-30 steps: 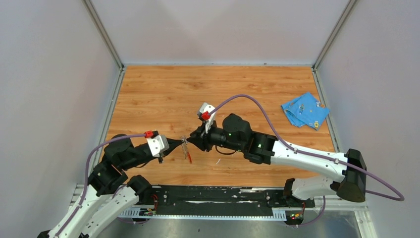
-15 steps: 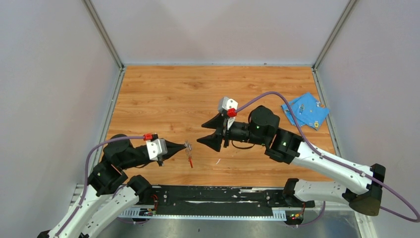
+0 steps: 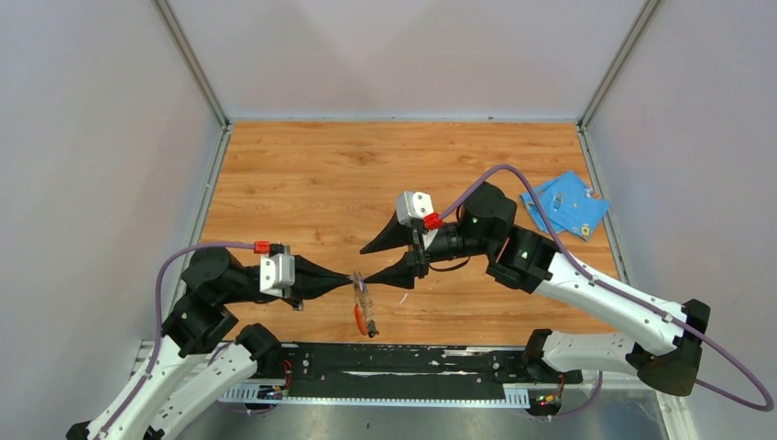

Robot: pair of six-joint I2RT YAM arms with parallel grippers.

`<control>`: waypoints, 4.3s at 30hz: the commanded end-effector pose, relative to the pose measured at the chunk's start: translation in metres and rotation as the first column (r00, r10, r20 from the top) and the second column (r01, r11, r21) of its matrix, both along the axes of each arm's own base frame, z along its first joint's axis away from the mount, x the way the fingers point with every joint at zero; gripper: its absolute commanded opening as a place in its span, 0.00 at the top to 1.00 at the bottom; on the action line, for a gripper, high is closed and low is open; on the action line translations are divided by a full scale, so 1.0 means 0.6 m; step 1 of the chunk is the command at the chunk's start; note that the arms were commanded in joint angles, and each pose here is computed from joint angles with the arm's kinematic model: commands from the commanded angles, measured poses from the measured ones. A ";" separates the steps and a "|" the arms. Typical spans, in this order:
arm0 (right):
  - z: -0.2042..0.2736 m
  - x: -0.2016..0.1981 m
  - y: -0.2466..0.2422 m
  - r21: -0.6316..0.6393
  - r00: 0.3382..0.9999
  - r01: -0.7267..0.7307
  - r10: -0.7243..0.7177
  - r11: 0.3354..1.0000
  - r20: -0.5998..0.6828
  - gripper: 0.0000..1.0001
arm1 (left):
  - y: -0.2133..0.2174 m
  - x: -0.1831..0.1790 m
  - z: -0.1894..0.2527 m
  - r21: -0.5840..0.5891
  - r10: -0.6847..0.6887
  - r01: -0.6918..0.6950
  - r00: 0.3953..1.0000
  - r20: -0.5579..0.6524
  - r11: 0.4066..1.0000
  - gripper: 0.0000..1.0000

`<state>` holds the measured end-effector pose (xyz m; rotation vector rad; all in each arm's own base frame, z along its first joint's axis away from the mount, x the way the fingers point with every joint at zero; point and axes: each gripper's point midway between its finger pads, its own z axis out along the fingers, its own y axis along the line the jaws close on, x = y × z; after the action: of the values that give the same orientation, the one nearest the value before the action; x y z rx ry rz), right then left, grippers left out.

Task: Put the keys on the keyring
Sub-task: Adjust the key on the keyring.

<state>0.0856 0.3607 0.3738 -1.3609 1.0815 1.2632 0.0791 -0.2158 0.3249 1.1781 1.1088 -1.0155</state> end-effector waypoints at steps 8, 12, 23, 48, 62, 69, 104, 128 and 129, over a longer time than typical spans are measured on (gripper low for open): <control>0.020 -0.022 0.003 0.033 0.994 -0.110 0.110 0.993 0.014 0.54 | -0.004 -0.009 0.050 -0.077 -0.025 0.026 1.000 0.013 0.997 1.00; 0.016 -0.015 0.011 0.031 0.995 -0.100 0.100 0.995 0.002 0.58 | -0.003 -0.009 0.051 -0.077 -0.023 0.024 1.000 0.015 0.997 1.00; 0.013 -0.004 0.020 0.027 0.997 -0.071 0.072 0.997 -0.018 0.99 | -0.001 -0.004 0.043 -0.060 -0.005 0.006 1.000 0.015 0.998 1.00; -0.084 0.020 0.016 -0.482 0.994 0.104 -0.074 0.870 0.082 1.00 | -0.001 0.003 -0.036 0.224 -0.028 0.055 0.992 -0.120 0.973 0.73; -0.079 0.005 0.034 -0.517 0.993 0.094 -0.045 0.850 0.108 1.00 | -0.004 0.031 -0.048 0.258 0.036 -0.002 0.991 -0.125 0.966 0.91; -0.069 0.000 0.049 -0.496 0.996 0.076 -0.044 0.865 0.076 1.00 | -0.007 0.028 -0.045 0.242 0.027 0.008 0.990 -0.141 0.970 1.00; -0.027 0.053 0.006 -0.015 0.938 0.299 -0.297 0.954 -0.177 0.34 | -0.006 0.032 0.067 -0.026 0.081 -0.083 0.995 -0.056 0.996 1.00; -0.050 0.046 -0.010 -0.096 0.936 0.316 -0.327 0.944 -0.127 0.64 | 0.008 0.065 0.045 0.001 0.205 -0.206 0.978 -0.041 0.979 1.00; -0.050 0.047 -0.007 -0.092 0.937 0.317 -0.327 0.944 -0.124 0.60 | 0.008 0.065 0.046 0.000 0.204 -0.204 0.978 -0.041 0.979 1.00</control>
<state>0.1158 0.3550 0.3290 -1.1024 1.4407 1.1016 0.1161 -0.2111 0.3483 1.0294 1.2543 -0.8987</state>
